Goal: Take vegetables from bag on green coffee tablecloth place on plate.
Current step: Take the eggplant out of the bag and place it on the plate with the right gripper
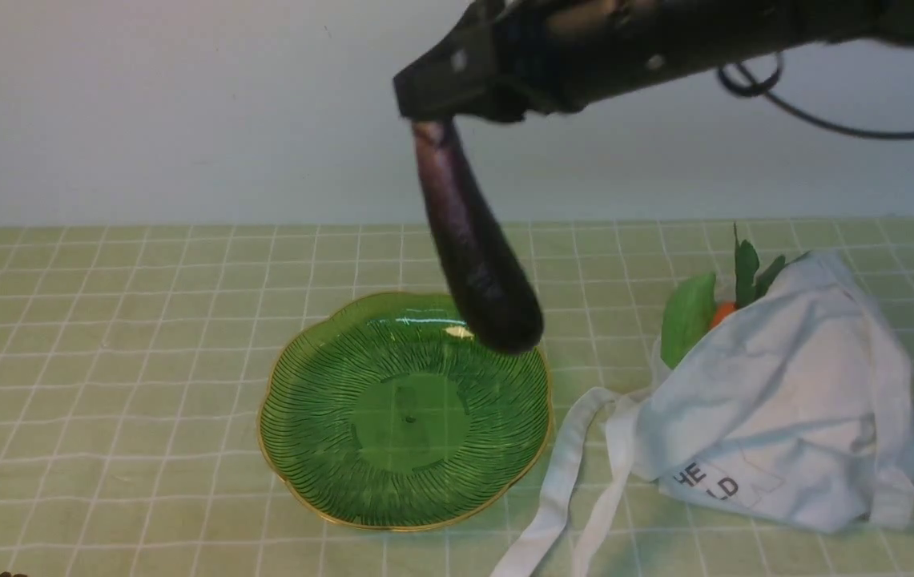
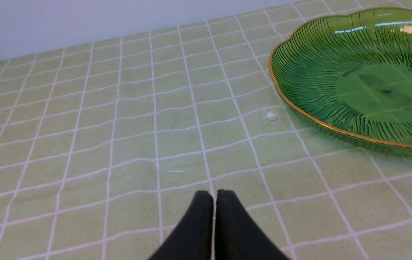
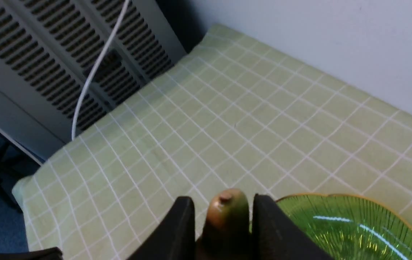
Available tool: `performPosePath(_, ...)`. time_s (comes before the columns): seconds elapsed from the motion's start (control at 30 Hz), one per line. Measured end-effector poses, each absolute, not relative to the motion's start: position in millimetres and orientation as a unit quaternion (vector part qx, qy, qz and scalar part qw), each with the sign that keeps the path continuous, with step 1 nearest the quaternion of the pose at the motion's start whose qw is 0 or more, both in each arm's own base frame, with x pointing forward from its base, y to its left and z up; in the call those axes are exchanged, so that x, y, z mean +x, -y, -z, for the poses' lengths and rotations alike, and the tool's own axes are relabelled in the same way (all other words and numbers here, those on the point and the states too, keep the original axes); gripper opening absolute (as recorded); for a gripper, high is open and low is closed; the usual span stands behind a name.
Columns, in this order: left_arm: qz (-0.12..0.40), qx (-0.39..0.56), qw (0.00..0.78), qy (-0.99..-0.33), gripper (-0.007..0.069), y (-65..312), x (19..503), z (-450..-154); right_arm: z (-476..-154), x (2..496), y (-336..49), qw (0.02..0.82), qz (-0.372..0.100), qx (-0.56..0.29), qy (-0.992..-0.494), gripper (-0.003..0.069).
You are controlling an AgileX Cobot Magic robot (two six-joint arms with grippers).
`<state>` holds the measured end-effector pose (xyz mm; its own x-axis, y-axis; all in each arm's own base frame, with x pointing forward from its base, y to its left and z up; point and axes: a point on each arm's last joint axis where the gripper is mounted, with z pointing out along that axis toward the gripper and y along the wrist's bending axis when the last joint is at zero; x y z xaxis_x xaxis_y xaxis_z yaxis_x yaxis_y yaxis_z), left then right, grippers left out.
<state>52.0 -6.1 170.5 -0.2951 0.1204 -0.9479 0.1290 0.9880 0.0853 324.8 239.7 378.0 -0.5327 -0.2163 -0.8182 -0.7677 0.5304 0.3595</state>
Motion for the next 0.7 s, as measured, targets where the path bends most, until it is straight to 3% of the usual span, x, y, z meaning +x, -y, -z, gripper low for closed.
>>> performPosePath(0.2, 0.004, 0.077, 0.589, -0.805, -0.0005, 6, 52, -171, -304, 344, -285, 0.308, -0.356, -0.300, -0.830, 0.0190)
performPosePath(0.33, 0.004, 0.077, 0.589, -0.805, -0.0005, 6, 52, -171, -257, 356, -301, 0.277, -0.343, -0.288, -0.850, 0.0275)
performPosePath(0.53, 0.004, 0.077, 0.589, -0.805, -0.0005, 6, 52, -171, -249, 358, -302, 0.270, -0.339, -0.287, -0.854, 0.0410)
performPosePath(0.57, 0.004, 0.077, 0.589, -0.805, -0.0005, 6, 52, -171, -249, 358, -302, 0.268, -0.340, -0.287, -0.855, 0.0462)
performPosePath(0.7, 0.004, 0.077, 0.589, -0.805, -0.0005, 6, 52, -171, -266, 354, -292, 0.263, -0.343, -0.294, -0.852, 0.0511)
